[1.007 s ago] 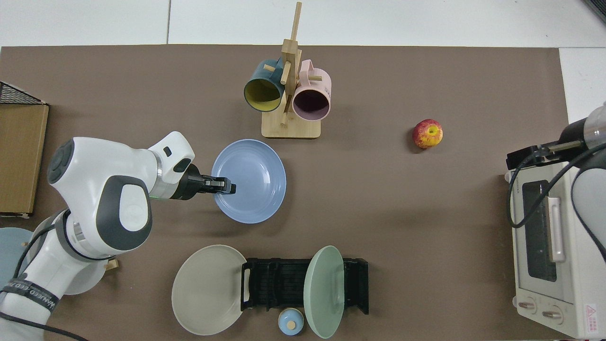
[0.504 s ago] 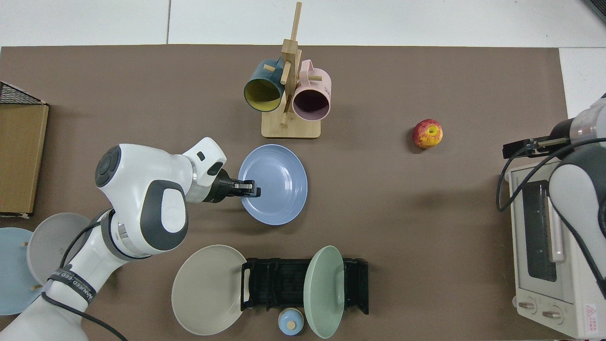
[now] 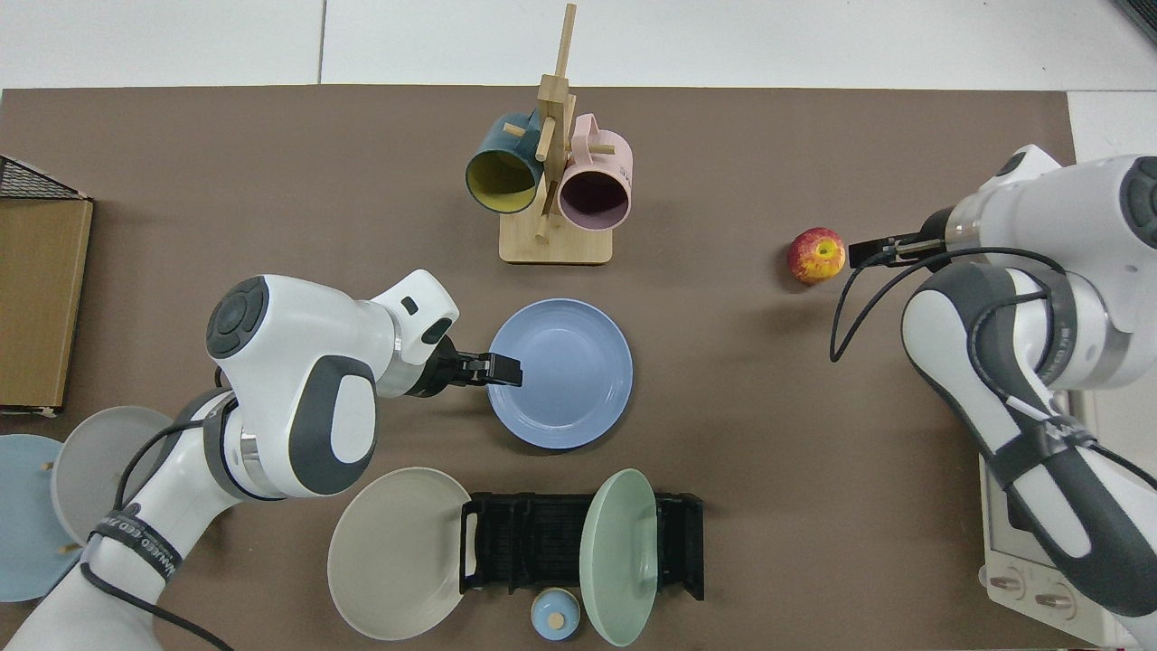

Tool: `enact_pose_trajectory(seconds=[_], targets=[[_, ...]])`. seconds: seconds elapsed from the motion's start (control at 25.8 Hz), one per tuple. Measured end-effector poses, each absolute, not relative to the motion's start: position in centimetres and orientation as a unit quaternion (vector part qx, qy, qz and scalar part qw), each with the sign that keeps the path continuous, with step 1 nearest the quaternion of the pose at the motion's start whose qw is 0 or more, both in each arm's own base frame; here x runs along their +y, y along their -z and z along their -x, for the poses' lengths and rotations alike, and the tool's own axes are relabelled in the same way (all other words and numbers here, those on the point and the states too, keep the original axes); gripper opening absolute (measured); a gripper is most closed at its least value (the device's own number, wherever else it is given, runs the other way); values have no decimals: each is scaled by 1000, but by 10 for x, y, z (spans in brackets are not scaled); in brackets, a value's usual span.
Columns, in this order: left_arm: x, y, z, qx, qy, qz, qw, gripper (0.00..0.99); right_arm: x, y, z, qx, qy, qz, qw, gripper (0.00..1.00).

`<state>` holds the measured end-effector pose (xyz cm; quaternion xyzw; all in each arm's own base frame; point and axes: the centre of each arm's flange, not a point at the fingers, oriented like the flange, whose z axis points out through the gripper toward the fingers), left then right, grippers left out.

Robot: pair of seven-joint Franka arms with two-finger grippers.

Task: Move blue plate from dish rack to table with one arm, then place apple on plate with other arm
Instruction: 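Set the blue plate down while the right gripper grasps the apple, then lift the apple with the right gripper while the left gripper withdraws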

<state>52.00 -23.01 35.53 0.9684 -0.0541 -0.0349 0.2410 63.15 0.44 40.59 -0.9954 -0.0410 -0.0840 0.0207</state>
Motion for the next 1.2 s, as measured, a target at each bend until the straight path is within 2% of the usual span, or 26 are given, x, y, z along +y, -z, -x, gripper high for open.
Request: enact_pose_trajectory(seconds=[0.04, 0.12, 0.27, 0.5, 0.66, 0.85, 1.01, 1.2], targets=[[-229, -361, -519, -58, 35, -970, 233, 934, 10, -401, -635, -41, 84, 995, 24, 1000], [-226, -378, -519, -65, 34, -973, 219, 982, 17, -391, -642, -41, 87, 995, 29, 1000], [-205, -432, -517, -75, 32, -979, 189, 982, 18, -363, -652, -39, 90, 995, 26, 1000], [-158, -540, -517, -101, 25, -991, 85, 987, 25, -338, -666, -38, 97, 994, 29, 1000], [-145, -580, -518, -105, 16, -993, 42, 987, 39, -339, -671, -32, 101, 993, 48, 1000], [-125, -631, -520, -97, -1, -995, 22, 987, 49, -337, -672, -37, 103, 993, 50, 1000], [-119, -649, -524, -96, -15, -995, 2, 991, 49, -332, -674, -36, 107, 992, 49, 1000], [-119, -645, -533, -97, -6, -995, 1, 991, 47, -322, -674, -40, 101, 993, 47, 1000]])
